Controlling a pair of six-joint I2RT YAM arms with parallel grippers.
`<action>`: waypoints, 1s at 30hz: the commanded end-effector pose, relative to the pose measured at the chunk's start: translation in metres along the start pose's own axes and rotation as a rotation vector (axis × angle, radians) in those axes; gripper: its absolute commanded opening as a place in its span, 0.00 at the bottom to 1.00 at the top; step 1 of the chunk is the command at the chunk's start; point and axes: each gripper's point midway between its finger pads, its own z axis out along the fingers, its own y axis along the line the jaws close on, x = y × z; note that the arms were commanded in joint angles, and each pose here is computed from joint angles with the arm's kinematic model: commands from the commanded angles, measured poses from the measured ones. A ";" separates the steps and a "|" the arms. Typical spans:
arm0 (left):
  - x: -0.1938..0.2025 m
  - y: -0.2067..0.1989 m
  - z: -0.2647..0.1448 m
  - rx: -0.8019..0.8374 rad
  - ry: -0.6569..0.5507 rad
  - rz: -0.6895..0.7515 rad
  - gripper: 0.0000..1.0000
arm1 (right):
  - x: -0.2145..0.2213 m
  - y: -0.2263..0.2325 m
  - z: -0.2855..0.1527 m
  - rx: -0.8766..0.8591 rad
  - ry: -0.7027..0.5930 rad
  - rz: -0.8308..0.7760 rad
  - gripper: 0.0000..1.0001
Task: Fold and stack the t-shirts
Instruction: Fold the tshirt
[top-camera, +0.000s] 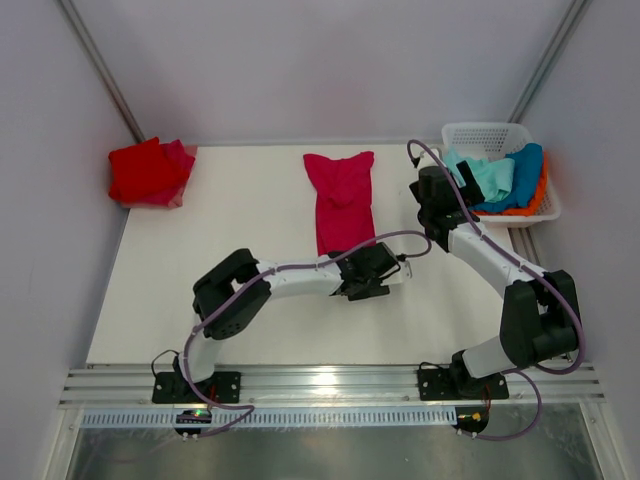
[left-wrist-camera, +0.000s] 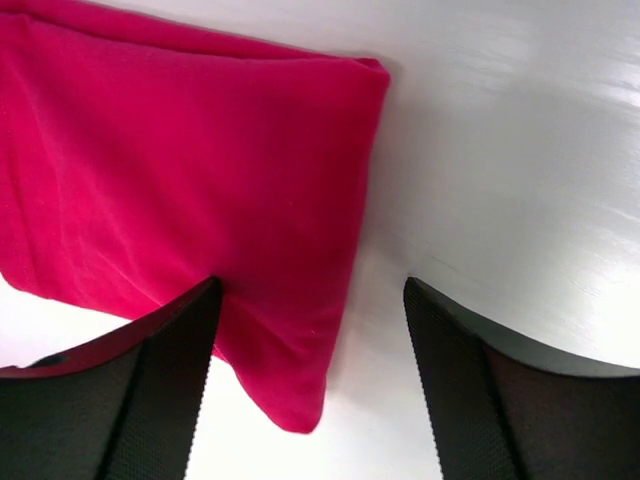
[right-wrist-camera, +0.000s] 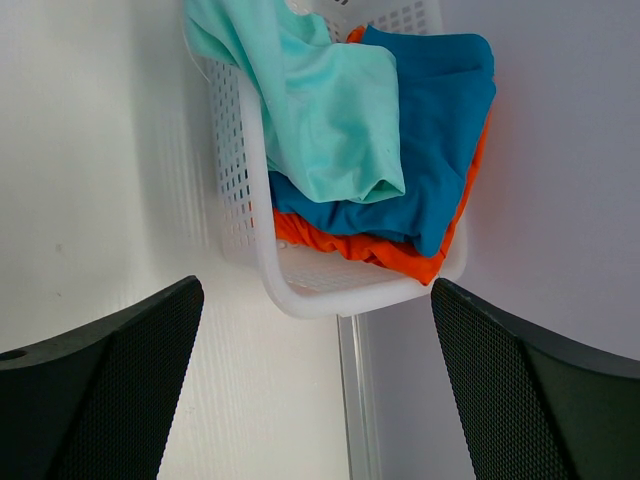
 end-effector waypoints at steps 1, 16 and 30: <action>0.012 0.002 0.027 -0.003 0.030 -0.031 0.74 | -0.015 -0.005 0.000 0.021 -0.041 0.062 0.99; 0.016 0.023 -0.001 0.280 0.020 -0.210 0.00 | -0.019 -0.007 -0.002 0.019 -0.048 0.073 0.99; -0.012 -0.029 -0.113 0.763 -0.034 -0.207 0.00 | -0.017 -0.007 -0.007 -0.002 -0.049 0.087 0.99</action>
